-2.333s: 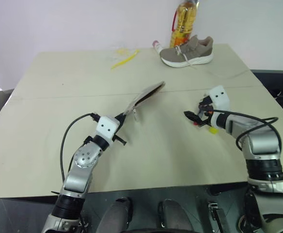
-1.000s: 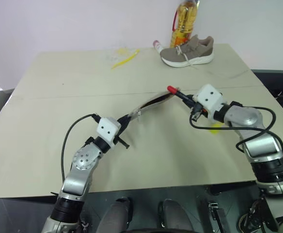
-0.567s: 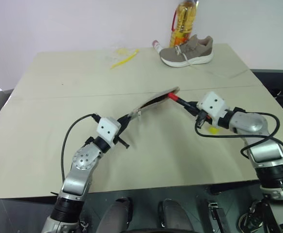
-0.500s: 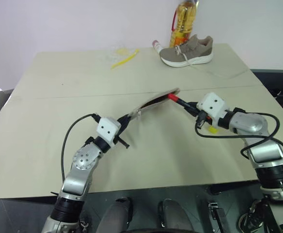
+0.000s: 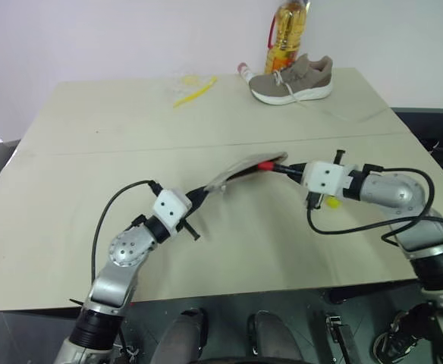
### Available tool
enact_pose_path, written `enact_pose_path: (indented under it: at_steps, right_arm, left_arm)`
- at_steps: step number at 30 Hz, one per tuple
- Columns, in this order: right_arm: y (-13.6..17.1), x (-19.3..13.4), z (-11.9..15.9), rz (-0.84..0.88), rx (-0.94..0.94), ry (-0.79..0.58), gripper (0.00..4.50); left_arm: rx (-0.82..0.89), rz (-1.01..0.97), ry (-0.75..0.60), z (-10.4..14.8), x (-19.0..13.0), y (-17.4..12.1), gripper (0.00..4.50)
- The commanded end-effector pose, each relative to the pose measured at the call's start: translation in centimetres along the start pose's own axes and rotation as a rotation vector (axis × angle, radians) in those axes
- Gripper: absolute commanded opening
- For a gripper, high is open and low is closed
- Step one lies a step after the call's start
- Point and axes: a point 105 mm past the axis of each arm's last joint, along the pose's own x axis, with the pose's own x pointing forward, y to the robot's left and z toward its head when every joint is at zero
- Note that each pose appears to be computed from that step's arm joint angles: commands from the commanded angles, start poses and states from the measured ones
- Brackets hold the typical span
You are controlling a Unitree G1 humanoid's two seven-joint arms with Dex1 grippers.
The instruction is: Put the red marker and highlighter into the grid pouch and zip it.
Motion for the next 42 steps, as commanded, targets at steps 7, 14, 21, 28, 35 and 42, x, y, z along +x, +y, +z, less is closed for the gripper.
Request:
enact_pose_path:
  at_steps: [7,14,21,28,35,42]
  right_arm:
    - [-0.2,1.5,5.0,0.043,-0.243,-0.183,0.29]
    - [-1.9,0.8,4.0,-0.037,-0.119,-0.149,3.8]
    - [-4.3,-2.7,-3.7,-0.246,0.468,0.08,4.32]
    - [0.5,-6.8,-13.4,-0.588,1.221,0.507,4.42]
    - [4.5,-6.4,-12.7,-0.629,1.576,0.588,4.42]
    - [5.8,-5.4,-12.1,-0.621,1.692,0.586,4.42]
  left_arm:
    - [0.029,-0.117,-0.054,1.9,-0.4,-0.4,0.0]
    - [-0.007,-0.069,-0.055,1.8,-0.6,0.0,0.0]
    - [-0.055,0.0,-0.083,2.0,0.6,0.2,0.0]
    - [-0.065,0.039,-0.087,1.4,1.9,0.4,0.0]
    - [-0.07,0.012,-0.098,1.1,2.4,-0.1,0.0]
    - [-0.069,0.005,-0.103,1.0,2.6,-0.1,0.0]
